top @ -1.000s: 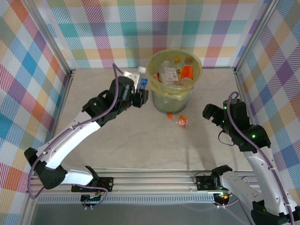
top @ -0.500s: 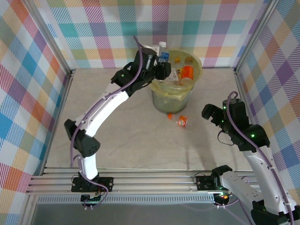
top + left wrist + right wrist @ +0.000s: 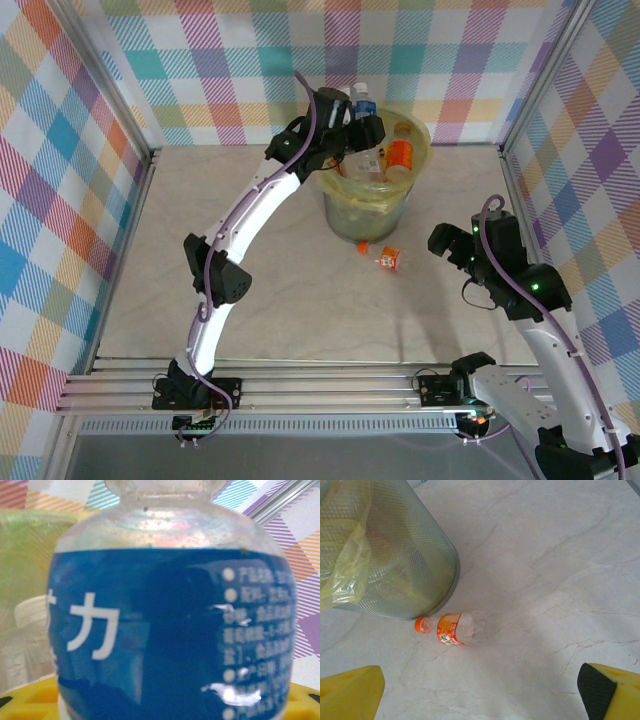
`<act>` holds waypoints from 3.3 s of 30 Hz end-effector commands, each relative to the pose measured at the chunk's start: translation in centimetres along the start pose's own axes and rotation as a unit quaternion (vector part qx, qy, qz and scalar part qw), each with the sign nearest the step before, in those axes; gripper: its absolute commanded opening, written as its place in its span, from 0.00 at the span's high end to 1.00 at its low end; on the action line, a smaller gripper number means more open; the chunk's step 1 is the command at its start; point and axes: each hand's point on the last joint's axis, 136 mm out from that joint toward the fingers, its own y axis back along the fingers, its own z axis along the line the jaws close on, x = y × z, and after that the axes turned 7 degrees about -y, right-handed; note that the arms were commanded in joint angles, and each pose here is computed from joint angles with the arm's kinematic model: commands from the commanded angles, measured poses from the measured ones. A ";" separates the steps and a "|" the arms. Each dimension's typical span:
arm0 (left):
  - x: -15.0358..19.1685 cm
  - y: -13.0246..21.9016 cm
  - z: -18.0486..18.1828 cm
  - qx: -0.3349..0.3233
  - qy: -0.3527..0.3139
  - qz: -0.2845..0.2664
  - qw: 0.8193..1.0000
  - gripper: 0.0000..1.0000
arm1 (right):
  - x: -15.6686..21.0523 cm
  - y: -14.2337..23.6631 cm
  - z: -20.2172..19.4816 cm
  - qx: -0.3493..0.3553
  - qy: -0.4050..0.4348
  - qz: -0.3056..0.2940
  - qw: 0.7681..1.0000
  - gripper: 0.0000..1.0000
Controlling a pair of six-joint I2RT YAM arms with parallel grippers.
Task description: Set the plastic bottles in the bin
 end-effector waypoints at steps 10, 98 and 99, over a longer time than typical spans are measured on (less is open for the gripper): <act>0.2 -1.7 -0.8 0.040 0.035 0.007 0.999 0.18 | 0.4 -1.0 0.6 -0.009 -0.004 0.012 1.000 0.00; -4.6 -0.6 6.6 0.170 -0.475 -0.055 0.862 0.05 | 1.6 -3.6 2.2 -0.001 0.004 0.075 0.997 0.00; -4.9 -0.7 6.8 0.163 -0.470 -0.058 0.866 0.06 | 1.6 -3.7 2.2 -0.002 0.003 0.076 0.997 0.00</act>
